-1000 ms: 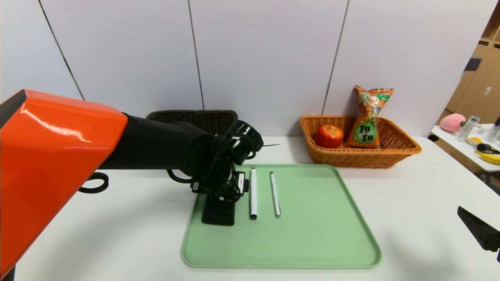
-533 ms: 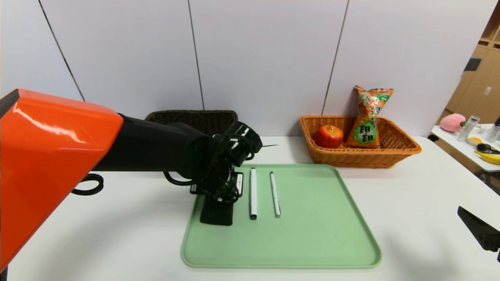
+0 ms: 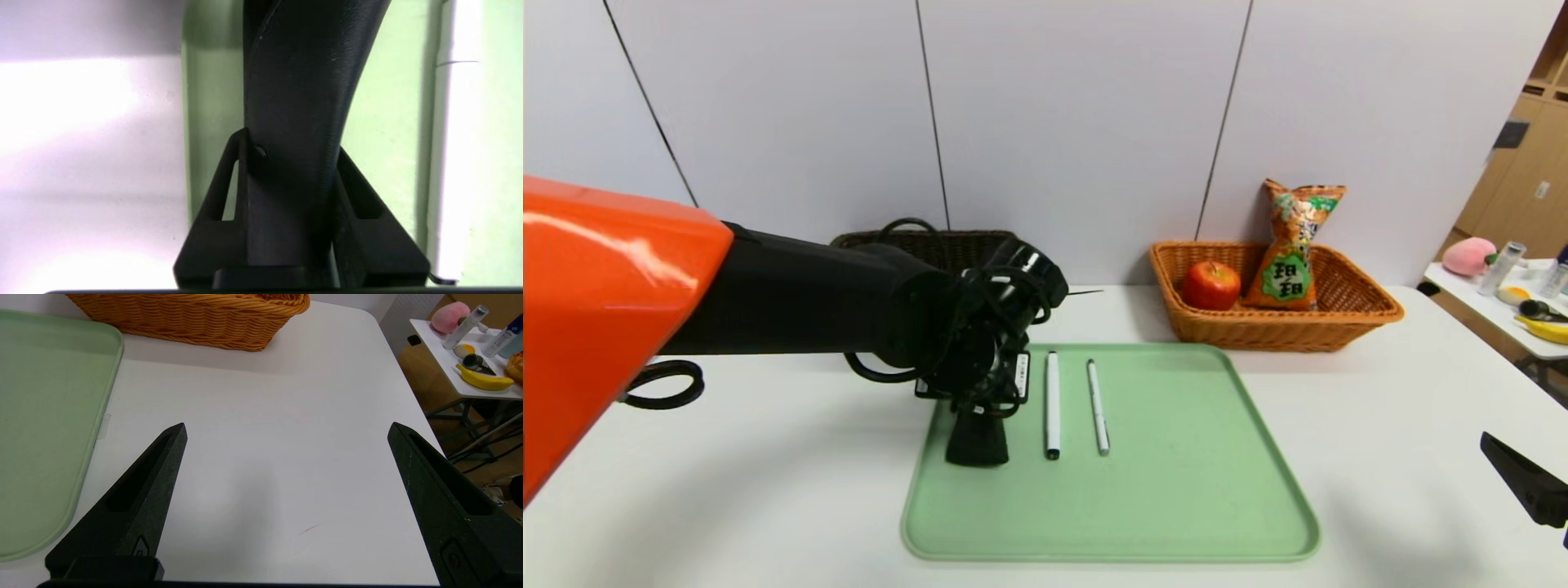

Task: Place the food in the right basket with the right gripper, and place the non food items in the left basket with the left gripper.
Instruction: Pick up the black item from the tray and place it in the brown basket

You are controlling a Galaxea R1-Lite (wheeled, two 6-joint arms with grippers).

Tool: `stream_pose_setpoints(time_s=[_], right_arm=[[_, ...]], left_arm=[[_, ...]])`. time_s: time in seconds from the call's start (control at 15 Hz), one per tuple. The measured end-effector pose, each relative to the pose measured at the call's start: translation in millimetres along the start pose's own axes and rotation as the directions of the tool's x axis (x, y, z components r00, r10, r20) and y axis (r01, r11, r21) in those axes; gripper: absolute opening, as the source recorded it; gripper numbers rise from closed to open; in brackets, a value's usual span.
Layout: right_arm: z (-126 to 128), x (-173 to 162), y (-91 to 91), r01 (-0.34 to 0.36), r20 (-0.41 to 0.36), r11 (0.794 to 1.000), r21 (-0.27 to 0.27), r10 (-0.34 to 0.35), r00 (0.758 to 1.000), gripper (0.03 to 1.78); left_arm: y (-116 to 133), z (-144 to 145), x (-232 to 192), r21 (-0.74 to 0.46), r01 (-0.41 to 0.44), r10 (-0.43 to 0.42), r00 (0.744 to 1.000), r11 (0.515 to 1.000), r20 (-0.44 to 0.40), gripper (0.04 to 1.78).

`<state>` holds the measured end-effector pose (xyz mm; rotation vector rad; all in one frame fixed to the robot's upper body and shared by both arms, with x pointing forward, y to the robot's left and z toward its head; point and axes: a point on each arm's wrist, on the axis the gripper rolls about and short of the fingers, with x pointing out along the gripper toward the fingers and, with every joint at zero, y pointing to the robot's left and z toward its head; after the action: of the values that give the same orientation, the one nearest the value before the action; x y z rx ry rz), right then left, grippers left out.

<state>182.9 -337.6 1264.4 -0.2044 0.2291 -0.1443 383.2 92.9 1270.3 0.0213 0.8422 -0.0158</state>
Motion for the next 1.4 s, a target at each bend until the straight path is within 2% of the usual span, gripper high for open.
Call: stream_pose_setpoints(time_s=[0.13, 0.2, 0.27, 0.67, 0.87, 1.0, 1.2, 1.4], right_arm=[[-0.1, 0.0, 0.0, 0.000, -0.001, 1.000, 0.002, 0.000, 1.000, 1.70], [-0.2, 0.0, 0.0, 0.000, 0.000, 1.000, 0.002, 0.000, 1.000, 1.70], [-0.4, 0.0, 0.0, 0.000, -0.002, 1.000, 0.001, 0.000, 1.000, 1.70], [-3.9, -1.0, 0.5, -0.003, -0.009, 1.000, -0.002, 0.003, 1.000, 1.70], [-4.2, -1.4, 0.6, -0.003, -0.008, 1.000, -0.002, 0.003, 1.000, 1.70], [-4.2, -1.4, 0.6, -0.003, -0.008, 1.000, -0.001, 0.003, 1.000, 1.70], [-4.6, -1.4, 0.6, -0.003, -0.010, 1.000, -0.001, 0.003, 1.000, 1.70], [-5.9, -1.4, 1.1, -0.016, -0.012, 1.000, -0.001, 0.016, 1.000, 1.70]], left_arm=[[2.6, 4.0, -20.0, -0.002, 0.029, -0.029, 0.999, 1.000, 0.033, 0.40], [5.7, 6.0, -32.3, -0.001, 0.044, -0.044, 0.998, 0.999, 0.052, 0.09], [10.9, 8.8, -47.8, 0.002, 0.064, -0.064, 0.995, 0.998, 0.079, 0.04], [46.1, 24.6, -128.1, -0.027, 0.172, -0.159, 0.951, 0.985, 0.264, 0.04], [51.7, 25.5, -138.4, -0.038, 0.188, -0.170, 0.943, 0.981, 0.286, 0.04], [51.8, 22.0, -134.7, -0.034, 0.180, -0.165, 0.949, 0.983, 0.270, 0.04], [51.1, 15.3, -127.8, -0.026, 0.169, -0.158, 0.958, 0.985, 0.240, 0.52], [49.8, 6.5, -120.3, -0.011, 0.155, -0.149, 0.966, 0.988, 0.213, 0.91]])
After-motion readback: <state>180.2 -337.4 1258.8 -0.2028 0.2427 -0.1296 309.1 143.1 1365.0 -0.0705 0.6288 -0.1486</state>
